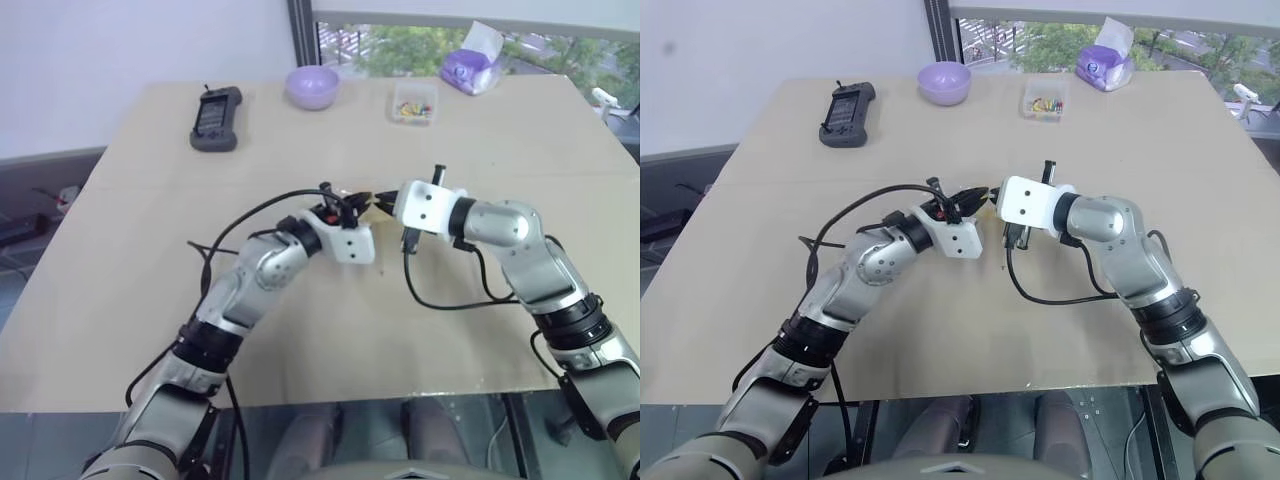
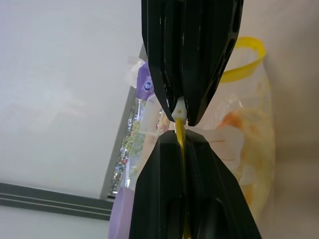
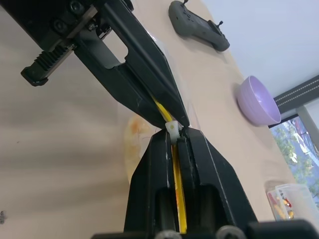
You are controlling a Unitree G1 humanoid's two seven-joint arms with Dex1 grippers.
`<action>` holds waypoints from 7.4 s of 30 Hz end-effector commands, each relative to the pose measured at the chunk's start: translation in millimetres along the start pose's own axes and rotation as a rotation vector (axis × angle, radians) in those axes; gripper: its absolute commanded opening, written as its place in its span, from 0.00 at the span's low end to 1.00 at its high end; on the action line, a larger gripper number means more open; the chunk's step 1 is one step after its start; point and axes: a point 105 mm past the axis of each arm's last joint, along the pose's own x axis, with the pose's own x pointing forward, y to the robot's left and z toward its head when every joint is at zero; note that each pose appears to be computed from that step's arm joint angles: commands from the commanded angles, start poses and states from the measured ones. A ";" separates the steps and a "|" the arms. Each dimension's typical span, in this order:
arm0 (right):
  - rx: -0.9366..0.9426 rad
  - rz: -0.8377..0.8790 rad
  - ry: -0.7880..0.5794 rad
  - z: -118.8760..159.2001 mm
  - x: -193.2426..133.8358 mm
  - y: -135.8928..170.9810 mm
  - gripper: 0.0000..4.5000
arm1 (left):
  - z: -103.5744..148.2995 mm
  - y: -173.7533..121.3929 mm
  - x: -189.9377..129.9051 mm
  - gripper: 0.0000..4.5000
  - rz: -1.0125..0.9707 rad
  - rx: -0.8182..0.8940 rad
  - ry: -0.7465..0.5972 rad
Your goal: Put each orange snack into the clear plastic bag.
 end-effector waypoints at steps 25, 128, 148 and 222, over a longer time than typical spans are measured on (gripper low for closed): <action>-0.023 -0.089 0.013 2.4 -9.3 -20.6 0.40 | -11.9 2.4 -1.6 0.00 0.019 -0.004 0.070; -0.032 -0.107 0.042 1.2 -8.8 -25.8 0.06 | -35.2 25.0 -3.8 0.00 0.168 0.009 0.219; -0.086 -0.032 -0.065 23.1 15.2 -7.6 0.48 | -13.6 16.8 -2.2 0.00 0.131 0.017 0.121; -0.068 -0.084 -0.047 19.0 14.6 -13.6 0.43 | -14.7 13.9 -1.4 0.00 0.118 0.007 0.120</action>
